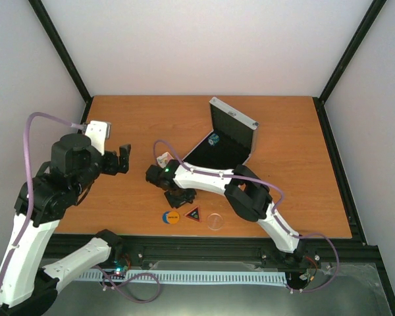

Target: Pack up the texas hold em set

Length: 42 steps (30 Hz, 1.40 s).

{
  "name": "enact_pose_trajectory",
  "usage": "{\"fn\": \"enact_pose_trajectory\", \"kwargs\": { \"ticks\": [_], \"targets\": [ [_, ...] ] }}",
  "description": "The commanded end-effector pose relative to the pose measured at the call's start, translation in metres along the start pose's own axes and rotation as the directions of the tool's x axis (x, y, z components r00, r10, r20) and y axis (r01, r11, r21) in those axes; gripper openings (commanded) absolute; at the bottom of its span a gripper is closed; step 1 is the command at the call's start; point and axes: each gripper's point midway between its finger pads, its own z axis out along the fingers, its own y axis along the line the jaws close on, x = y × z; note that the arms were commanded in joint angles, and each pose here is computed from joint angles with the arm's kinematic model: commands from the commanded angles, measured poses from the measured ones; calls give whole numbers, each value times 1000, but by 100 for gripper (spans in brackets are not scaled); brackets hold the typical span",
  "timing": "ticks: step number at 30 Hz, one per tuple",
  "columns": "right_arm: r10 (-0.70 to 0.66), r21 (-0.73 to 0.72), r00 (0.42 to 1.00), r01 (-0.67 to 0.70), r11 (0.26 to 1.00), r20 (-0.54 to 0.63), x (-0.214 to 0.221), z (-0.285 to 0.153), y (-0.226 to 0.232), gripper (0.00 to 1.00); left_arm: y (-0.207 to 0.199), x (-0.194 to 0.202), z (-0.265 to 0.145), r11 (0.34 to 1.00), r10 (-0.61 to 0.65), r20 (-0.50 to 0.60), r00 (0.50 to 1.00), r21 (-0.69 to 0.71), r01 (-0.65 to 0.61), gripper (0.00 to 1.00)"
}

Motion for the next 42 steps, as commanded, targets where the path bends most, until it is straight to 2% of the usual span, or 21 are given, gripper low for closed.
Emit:
{"fn": "enact_pose_trajectory", "kwargs": {
  "ticks": [1, 8, 13, 17, 21, 25, 36, 42],
  "targets": [
    [36, 48, 999, -37, 998, 19, 3, -17, -21, 33, -1, 13, 11, 1000, -22, -42, 999, -10, 21, 100],
    [46, 39, 997, -49, 998, 65, -2, -37, -32, 34, -5, 43, 30, 994, -107, -104, 989, -10, 106, 100],
    [72, 28, 993, -74, 997, 92, -6, -45, -44, 61, -4, 55, 38, 993, -122, -130, 984, -24, 120, 100],
    [161, -14, 985, -160, 987, 56, -9, -39, -56, 79, -5, 59, 42, 992, -129, -137, 982, -24, 127, 100],
    [250, -33, 967, -249, 968, 38, -20, -35, -59, 79, -8, 61, 46, 992, -125, -134, 983, -10, 124, 100],
    [307, -24, 952, -307, 951, -6, -24, -23, -52, 73, -14, 66, 51, 994, -107, -156, 982, 16, 111, 100],
    [465, -82, 885, -463, 883, 9, -26, -35, -42, 68, -23, 82, 55, 993, -75, -190, 979, 72, 90, 100],
    [519, -73, 855, -517, 853, 15, -24, -32, -24, 67, -27, 83, 49, 989, -78, -172, 982, 108, 98, 100]
  ]
}}
